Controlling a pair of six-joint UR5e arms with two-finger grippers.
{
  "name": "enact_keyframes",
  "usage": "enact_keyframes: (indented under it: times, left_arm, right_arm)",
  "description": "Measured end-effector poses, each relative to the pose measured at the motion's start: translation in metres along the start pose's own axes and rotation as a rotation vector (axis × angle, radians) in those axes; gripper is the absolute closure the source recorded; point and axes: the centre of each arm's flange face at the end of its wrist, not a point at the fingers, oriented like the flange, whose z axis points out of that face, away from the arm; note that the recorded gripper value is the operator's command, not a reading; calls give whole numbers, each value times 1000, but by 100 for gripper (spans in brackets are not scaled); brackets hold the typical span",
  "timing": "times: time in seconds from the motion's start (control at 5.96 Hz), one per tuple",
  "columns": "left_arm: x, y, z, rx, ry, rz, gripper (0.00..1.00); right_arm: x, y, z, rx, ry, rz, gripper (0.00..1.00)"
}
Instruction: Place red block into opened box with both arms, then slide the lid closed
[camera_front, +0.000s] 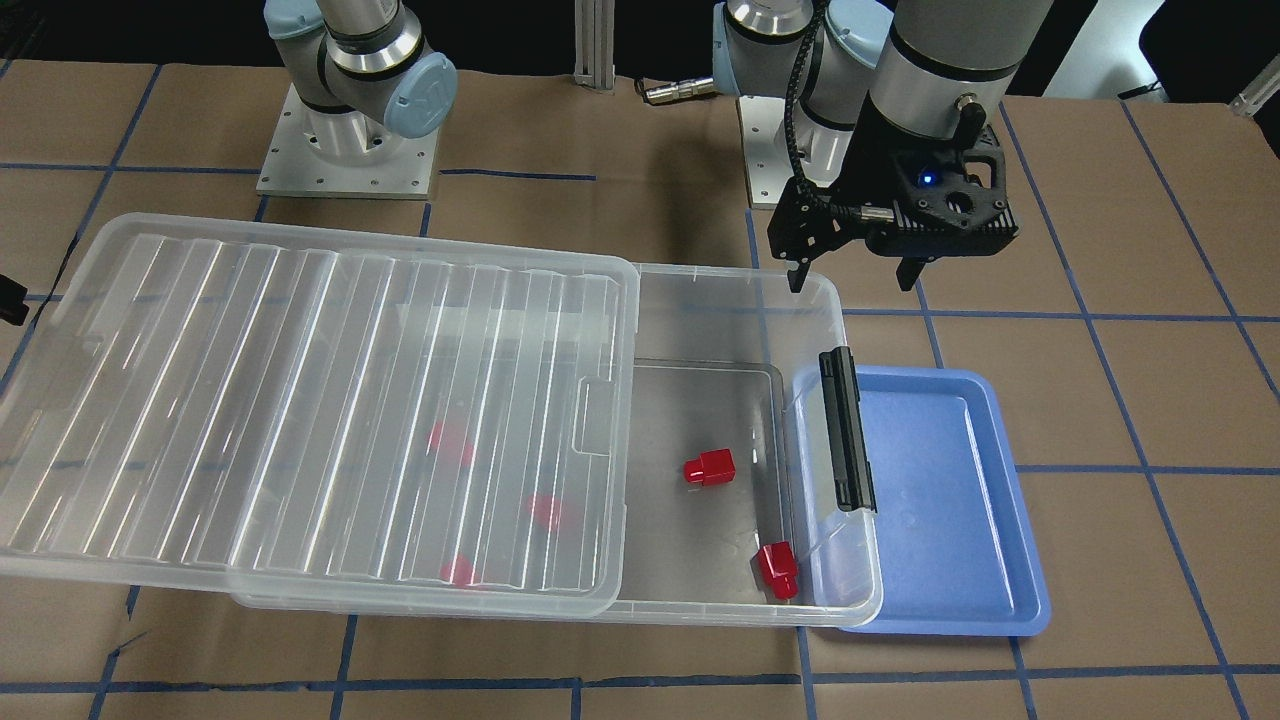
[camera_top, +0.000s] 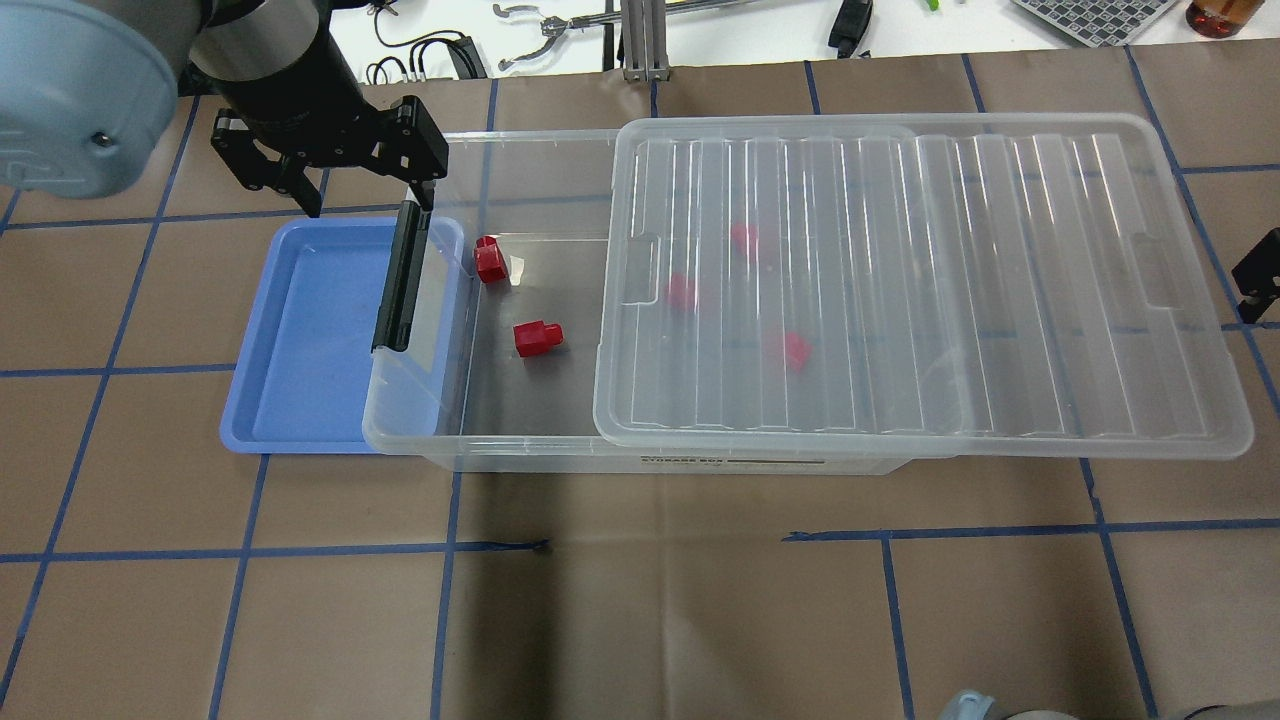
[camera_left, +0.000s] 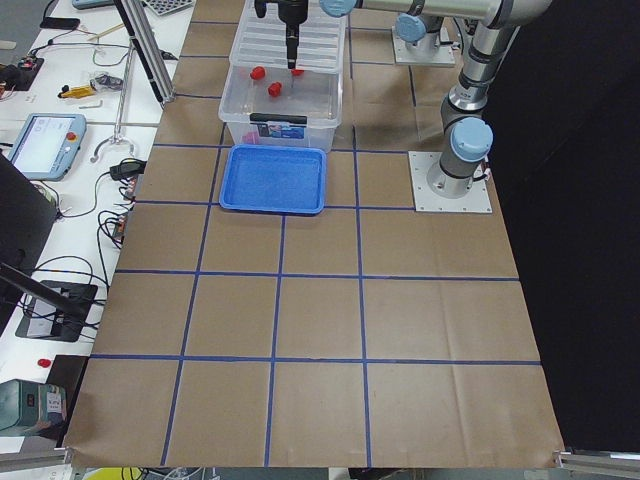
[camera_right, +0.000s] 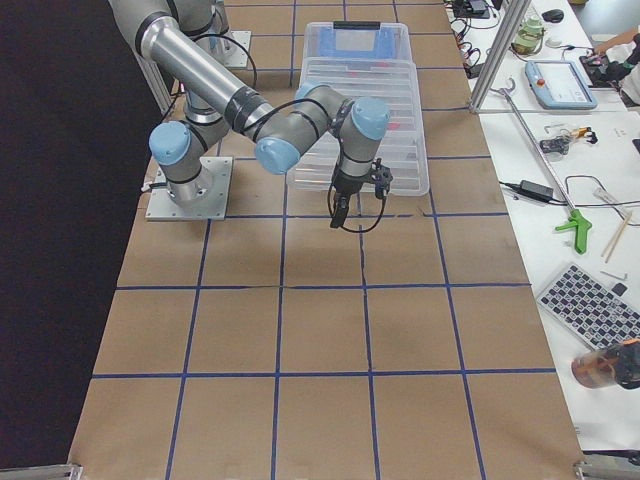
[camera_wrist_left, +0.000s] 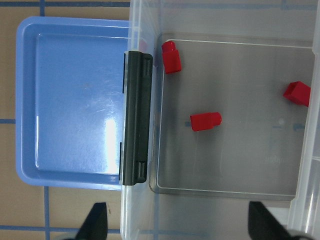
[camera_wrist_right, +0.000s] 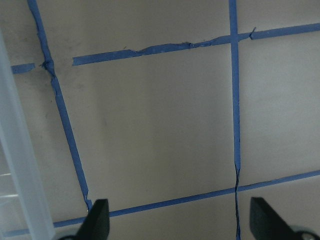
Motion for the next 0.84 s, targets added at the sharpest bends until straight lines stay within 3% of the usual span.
enact_keyframes:
  times: [0.84]
  left_arm:
    - [0,-2,0,7,2,4,2]
  right_arm:
    - [-17,2,0,25,-76,-6,0]
